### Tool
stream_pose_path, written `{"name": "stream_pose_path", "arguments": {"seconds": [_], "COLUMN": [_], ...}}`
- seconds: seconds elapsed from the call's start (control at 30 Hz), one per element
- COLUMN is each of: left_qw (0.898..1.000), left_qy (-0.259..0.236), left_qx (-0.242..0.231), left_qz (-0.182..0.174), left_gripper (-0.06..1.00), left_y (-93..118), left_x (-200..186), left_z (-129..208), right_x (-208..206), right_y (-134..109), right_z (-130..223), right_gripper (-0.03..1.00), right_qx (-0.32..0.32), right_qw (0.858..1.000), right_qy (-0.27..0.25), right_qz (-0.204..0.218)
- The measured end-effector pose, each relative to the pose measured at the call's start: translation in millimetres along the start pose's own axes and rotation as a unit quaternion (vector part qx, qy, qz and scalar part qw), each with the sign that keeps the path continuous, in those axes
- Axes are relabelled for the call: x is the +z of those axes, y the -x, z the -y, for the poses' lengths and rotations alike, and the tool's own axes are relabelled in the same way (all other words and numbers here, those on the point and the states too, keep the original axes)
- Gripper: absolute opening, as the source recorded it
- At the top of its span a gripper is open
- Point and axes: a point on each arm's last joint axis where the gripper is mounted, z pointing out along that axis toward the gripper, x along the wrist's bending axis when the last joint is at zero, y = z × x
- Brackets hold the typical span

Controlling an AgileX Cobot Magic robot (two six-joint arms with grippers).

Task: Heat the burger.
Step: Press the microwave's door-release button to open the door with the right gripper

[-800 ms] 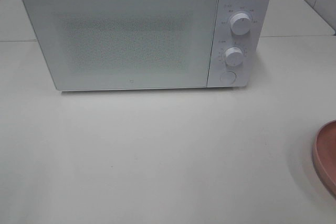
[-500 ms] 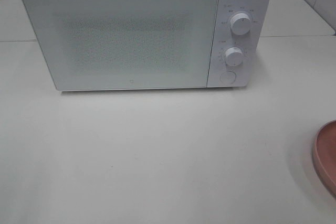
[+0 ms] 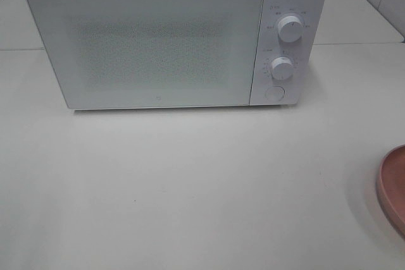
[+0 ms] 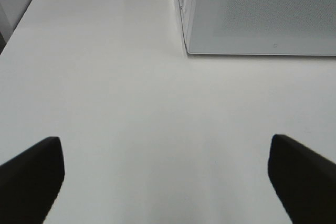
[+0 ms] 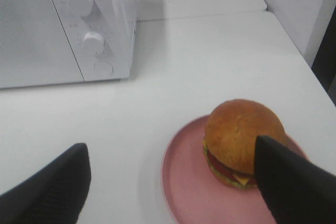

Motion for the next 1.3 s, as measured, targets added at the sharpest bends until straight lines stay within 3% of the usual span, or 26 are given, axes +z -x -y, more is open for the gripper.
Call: {"name": "stream_pose_path", "arguments": {"seconds": [0.7,1.3], "left_qw": [1.000,1.000], "left_qy": [0.000,0.000], "left_qx": [0.000,0.000], "left_qz": [0.000,0.000], "left_gripper": [0.97,0.97], "left_y": [0,0], "left_x": [0,0], "left_z": [0,0], "right_x": [58,120], "right_y": [-5,-9], "right_z": [-54,-69], "right_gripper": [0.77,0.77], "right_qx": [-0.008,-0.022], "right_qw": [0.999,0.997], "right_qy": [0.047,0.073], "right_qz": [-0.008,-0.015]}}
